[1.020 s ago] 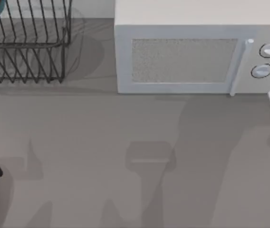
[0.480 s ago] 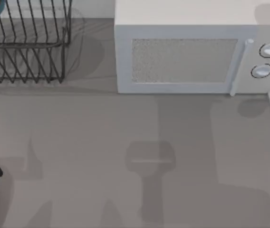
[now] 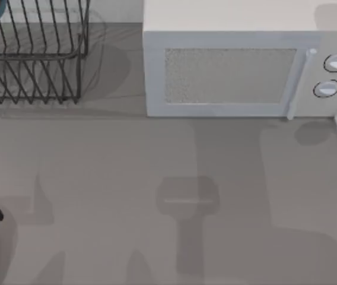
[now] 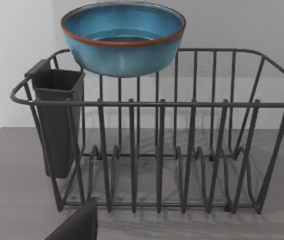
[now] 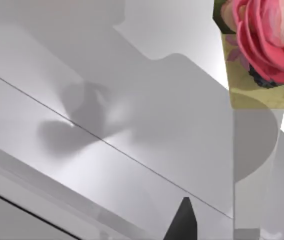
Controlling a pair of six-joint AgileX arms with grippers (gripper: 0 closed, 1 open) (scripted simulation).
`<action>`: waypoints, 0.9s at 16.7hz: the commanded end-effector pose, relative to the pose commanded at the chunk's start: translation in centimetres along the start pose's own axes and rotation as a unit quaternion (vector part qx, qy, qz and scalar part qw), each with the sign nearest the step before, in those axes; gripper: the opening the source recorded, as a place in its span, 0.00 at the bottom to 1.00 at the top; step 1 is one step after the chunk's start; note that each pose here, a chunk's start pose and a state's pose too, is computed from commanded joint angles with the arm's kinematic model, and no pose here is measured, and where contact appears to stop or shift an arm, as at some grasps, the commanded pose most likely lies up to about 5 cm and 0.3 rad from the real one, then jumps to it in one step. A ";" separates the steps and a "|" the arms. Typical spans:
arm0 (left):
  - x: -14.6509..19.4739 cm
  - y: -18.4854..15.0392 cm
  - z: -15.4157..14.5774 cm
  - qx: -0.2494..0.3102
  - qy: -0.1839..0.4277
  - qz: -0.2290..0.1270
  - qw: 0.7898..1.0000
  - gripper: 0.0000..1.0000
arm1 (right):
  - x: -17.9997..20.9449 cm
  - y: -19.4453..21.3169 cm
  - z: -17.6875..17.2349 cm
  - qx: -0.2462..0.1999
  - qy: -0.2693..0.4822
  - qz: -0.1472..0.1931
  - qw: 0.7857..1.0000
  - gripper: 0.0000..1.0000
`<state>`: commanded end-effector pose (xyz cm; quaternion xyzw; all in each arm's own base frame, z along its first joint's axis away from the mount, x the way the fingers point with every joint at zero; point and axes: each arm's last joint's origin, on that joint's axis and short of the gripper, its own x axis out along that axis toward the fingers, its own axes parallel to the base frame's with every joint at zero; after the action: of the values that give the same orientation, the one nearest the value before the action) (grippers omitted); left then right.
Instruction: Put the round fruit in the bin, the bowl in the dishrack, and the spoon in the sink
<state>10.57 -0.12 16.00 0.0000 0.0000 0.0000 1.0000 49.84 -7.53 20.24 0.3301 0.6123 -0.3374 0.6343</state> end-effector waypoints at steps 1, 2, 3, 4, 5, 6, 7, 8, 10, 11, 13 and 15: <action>0.0 0.0 0.0 0.000 0.000 0.000 1.000 1.00 | 0.0 0.0 0.0 0.000 -0.001 0.001 1.000 0.00; 0.0 0.0 0.0 0.000 0.000 0.000 1.000 1.00 | 0.1 0.1 0.1 0.000 -0.003 0.003 1.000 0.00; 0.0 0.0 0.0 0.000 0.000 0.000 1.000 1.00 | 0.2 0.2 0.0 -0.002 -0.005 0.005 1.000 0.00; 0.0 0.0 0.0 0.000 0.000 0.000 1.000 1.00 | 0.5 0.4 0.0 -0.004 -0.006 0.005 1.000 0.00; 0.0 0.0 0.0 0.000 0.000 0.000 1.000 1.00 | 0.9 0.4 -0.1 -0.006 -0.005 0.004 1.000 0.00; 0.0 0.0 0.0 0.000 0.000 0.000 1.000 1.00 | 1.3 0.5 -0.1 -0.006 -0.005 0.004 1.000 0.00; 0.0 0.0 0.0 0.000 0.000 0.000 1.000 1.00 | 1.8 0.5 -0.1 -0.006 -0.005 0.005 1.000 0.00; 0.0 0.0 0.0 0.000 0.000 0.000 1.000 1.00 | 2.5 0.5 -0.1 -0.005 -0.003 0.002 1.000 0.00; 0.0 0.0 0.0 0.000 0.000 0.000 1.000 1.00 | 3.7 0.3 -0.3 -0.003 0.001 -0.003 1.000 0.00; 0.0 0.0 0.0 0.000 0.000 0.000 1.000 1.00 | 4.1 0.2 -0.3 -0.003 0.002 -0.003 1.000 0.00; 0.0 0.0 0.0 0.000 0.000 0.000 1.000 1.00 | 4.4 0.2 -0.4 -0.003 0.000 -0.001 1.000 0.00; 0.0 0.0 0.0 0.000 0.000 0.000 1.000 1.00 | 4.5 0.2 -0.4 -0.003 0.000 -0.001 1.000 0.00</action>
<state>10.57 -0.12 16.00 0.0000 0.0000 0.0000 1.0000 49.85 -7.19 15.76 0.3275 0.6137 -0.3362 0.6349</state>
